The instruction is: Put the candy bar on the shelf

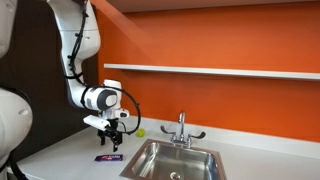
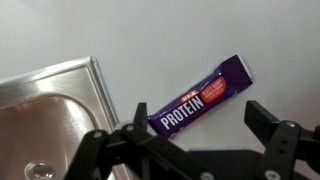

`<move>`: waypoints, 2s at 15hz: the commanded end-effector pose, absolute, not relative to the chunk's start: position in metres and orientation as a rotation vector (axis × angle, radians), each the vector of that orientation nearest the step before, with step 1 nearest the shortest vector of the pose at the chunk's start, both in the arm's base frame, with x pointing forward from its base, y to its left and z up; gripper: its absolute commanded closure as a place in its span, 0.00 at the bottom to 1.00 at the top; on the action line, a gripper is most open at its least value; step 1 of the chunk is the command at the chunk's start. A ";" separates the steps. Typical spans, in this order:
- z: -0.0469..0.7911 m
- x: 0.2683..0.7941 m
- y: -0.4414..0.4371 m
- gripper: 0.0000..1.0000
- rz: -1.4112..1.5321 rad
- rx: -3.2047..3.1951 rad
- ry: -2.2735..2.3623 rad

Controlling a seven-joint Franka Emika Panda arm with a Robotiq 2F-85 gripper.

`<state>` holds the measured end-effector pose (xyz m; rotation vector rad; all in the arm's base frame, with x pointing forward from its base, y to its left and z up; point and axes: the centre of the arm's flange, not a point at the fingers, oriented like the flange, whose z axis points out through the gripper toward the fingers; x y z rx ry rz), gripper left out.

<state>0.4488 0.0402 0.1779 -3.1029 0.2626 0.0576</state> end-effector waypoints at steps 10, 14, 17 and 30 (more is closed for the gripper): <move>0.159 0.466 0.045 0.00 0.063 -3.109 0.290; 0.157 0.461 0.044 0.00 0.093 -3.107 0.287; 0.157 0.461 0.044 0.00 0.094 -3.107 0.287; 0.150 0.440 0.030 0.00 0.065 -3.002 0.712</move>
